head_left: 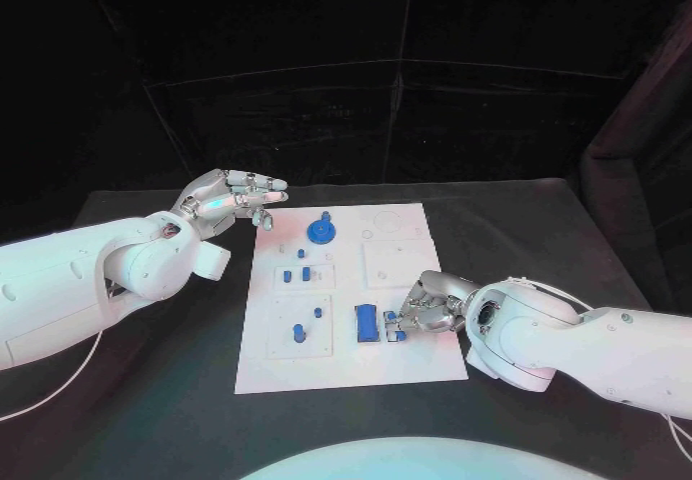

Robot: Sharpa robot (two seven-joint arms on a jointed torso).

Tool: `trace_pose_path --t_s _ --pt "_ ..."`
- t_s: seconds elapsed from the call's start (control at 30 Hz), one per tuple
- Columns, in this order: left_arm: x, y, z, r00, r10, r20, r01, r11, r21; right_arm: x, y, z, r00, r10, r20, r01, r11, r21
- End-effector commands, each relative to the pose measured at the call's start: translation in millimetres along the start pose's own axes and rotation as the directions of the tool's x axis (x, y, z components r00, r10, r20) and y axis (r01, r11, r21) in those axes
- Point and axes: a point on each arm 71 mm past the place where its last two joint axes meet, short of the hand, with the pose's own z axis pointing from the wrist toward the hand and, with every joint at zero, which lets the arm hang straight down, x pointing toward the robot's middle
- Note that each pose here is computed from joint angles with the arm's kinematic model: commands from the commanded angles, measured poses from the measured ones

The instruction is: Assemble the parts on the task board

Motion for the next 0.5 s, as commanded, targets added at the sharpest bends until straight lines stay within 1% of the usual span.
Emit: trace_pose_path --t_s 0.03,0.2,0.5 --pt "1.7 -1.5 0.2 1.000 -0.009 -0.013 0.009 1.000 0.007 0.9 -1.0 1.0 1.000 -0.015 -0.002 0.015 0.998 0.054" --pt "1.8 -1.4 0.2 1.000 -0.009 -0.015 0.009 1.000 0.007 -0.5 0.1 1.6 0.999 -0.030 0.029 0.028 0.997 0.065" --pt "1.9 -1.4 0.2 1.000 -0.009 -0.016 0.009 1.000 0.006 0.1 5.1 2.0 0.998 -0.036 0.045 0.034 0.998 0.045"
